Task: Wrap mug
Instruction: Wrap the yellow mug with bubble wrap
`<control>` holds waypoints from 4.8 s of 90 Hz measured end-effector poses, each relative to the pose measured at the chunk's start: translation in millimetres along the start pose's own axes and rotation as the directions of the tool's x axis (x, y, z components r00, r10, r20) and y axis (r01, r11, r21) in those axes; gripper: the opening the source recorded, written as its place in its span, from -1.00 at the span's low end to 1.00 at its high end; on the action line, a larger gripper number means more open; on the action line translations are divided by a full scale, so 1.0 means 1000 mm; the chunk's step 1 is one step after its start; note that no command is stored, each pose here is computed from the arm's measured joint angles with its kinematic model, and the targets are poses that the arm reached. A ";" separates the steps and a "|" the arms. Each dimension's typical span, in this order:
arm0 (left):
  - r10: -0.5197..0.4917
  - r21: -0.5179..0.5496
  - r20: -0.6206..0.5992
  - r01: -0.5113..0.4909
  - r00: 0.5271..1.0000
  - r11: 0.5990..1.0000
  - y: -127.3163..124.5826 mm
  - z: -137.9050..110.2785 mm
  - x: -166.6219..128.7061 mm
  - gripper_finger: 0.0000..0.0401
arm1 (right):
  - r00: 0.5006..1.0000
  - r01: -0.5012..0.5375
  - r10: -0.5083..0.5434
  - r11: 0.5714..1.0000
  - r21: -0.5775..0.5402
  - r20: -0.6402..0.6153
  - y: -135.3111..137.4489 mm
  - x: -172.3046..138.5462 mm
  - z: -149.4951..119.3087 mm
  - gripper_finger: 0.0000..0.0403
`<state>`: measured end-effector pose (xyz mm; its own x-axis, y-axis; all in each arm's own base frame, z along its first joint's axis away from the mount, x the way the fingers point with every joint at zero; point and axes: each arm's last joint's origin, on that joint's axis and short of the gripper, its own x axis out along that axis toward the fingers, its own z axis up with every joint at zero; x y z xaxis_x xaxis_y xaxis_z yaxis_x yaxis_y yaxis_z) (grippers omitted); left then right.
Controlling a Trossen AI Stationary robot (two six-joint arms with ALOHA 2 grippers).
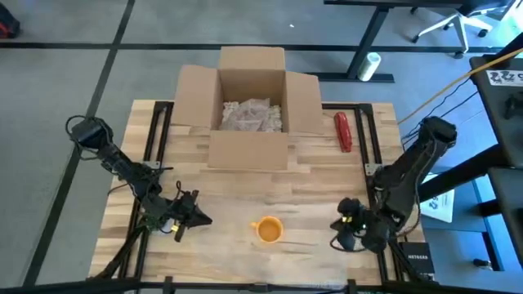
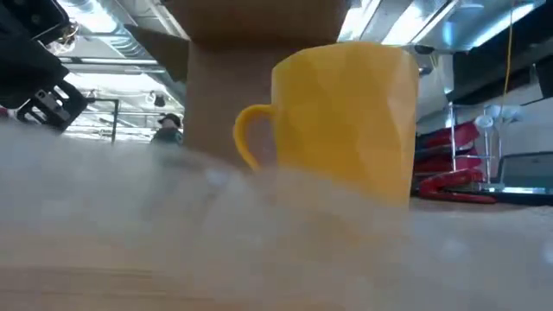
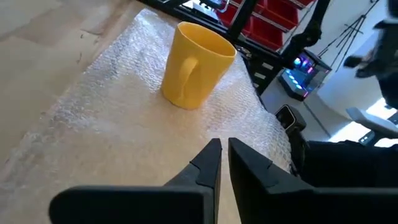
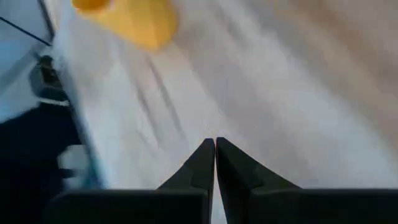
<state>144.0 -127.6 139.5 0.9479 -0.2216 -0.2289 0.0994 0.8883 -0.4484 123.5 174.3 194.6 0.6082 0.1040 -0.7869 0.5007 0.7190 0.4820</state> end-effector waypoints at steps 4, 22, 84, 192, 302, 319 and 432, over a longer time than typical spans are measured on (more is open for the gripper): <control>0.000 0.000 0.000 0.000 1.000 1.000 0.000 0.000 0.000 -0.94 | 1.000 0.004 -0.004 0.999 0.034 -0.010 -0.008 0.006 -0.009 -1.00; 0.001 -0.031 0.000 -0.001 1.000 1.000 0.000 0.000 0.000 -0.94 | 0.983 0.141 -0.127 0.984 0.107 -0.132 -0.026 0.014 -0.029 -1.00; 0.019 -0.068 -0.013 -0.020 1.000 0.998 0.002 -0.002 0.000 -0.94 | 0.957 0.155 -0.125 0.983 0.099 -0.264 -0.003 0.074 -0.043 -1.00; -0.007 -0.056 -0.022 0.006 1.000 0.998 -0.002 -0.004 -0.003 -0.94 | 0.972 -0.214 0.235 0.888 -0.407 0.002 0.102 0.079 0.150 -1.00; -0.052 -0.069 -0.055 0.048 0.997 0.996 -0.010 -0.010 -0.008 -0.94 | 0.820 -0.019 -0.250 0.888 -0.460 -0.516 0.137 0.208 0.193 -1.00; -0.059 -0.078 -0.059 0.054 0.997 0.996 -0.012 -0.012 -0.010 -0.94 | 0.828 -0.032 -0.230 0.891 -0.453 -0.512 0.141 0.204 0.195 -1.00; 0.273 0.318 0.042 -0.272 0.961 0.908 -0.040 0.044 0.097 -0.99 | 0.904 -0.080 -0.177 0.824 -0.561 -0.389 0.173 0.197 0.185 -1.00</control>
<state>245.3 -166.8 173.2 0.9509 0.0467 -0.3061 -0.0716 0.9949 -0.0706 444.1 191.8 194.1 0.2216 0.2341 -0.9466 0.0182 0.9696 0.2440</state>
